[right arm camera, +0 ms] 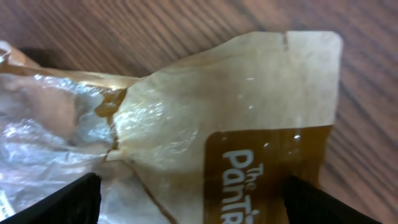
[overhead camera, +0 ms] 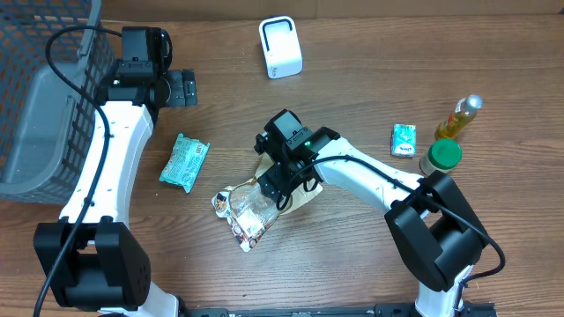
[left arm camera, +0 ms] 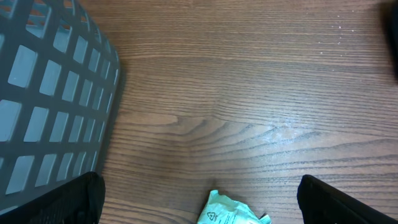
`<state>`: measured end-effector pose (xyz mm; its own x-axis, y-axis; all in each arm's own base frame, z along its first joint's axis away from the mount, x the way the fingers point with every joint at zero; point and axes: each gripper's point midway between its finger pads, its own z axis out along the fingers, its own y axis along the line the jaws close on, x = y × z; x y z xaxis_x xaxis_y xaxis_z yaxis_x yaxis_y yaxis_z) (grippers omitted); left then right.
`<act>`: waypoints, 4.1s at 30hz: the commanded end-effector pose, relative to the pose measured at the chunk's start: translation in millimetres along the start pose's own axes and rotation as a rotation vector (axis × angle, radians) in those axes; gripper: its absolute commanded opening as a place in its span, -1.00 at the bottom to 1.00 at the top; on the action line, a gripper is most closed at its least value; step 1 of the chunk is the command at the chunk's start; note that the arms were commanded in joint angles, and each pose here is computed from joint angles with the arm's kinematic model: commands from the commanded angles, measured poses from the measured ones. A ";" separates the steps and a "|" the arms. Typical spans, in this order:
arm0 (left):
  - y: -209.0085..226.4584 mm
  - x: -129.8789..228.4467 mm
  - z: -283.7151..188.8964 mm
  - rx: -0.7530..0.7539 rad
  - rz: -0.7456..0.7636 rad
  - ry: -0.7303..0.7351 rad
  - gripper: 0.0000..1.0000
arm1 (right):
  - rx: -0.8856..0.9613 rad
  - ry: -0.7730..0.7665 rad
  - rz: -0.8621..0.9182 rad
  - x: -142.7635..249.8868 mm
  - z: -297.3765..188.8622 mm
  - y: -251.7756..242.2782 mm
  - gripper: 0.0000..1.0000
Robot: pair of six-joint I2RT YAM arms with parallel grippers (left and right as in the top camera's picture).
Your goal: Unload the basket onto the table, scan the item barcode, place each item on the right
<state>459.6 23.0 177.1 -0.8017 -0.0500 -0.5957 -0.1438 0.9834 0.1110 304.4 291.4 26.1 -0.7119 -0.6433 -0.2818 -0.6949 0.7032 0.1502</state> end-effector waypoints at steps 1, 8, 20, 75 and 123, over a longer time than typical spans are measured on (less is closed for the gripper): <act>-0.3 -12.4 -11.7 0.002 0.018 -0.041 0.99 | 0.046 -0.017 -0.008 -3.7 2.2 -8.0 0.81; -0.3 -12.4 -11.7 0.002 0.018 -0.041 0.99 | 0.102 -0.047 -0.013 -11.4 1.4 -17.5 0.91; -0.3 -12.4 -11.7 0.002 0.018 -0.041 0.99 | 0.097 0.016 -0.005 14.0 15.0 -18.5 0.95; -0.3 -12.4 -11.7 0.002 0.018 -0.042 0.99 | 0.096 0.097 0.238 24.5 0.8 -89.3 0.91; -0.3 -12.4 -11.7 0.002 0.018 -0.041 0.99 | -0.553 -0.045 0.545 -9.6 -40.0 -65.4 -0.64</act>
<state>459.6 23.0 177.2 -0.8015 -0.0500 -0.5960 -0.1438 0.9834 0.1110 345.3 234.9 47.3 -0.9716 -0.2319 -0.0474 -0.1976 0.6849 0.7013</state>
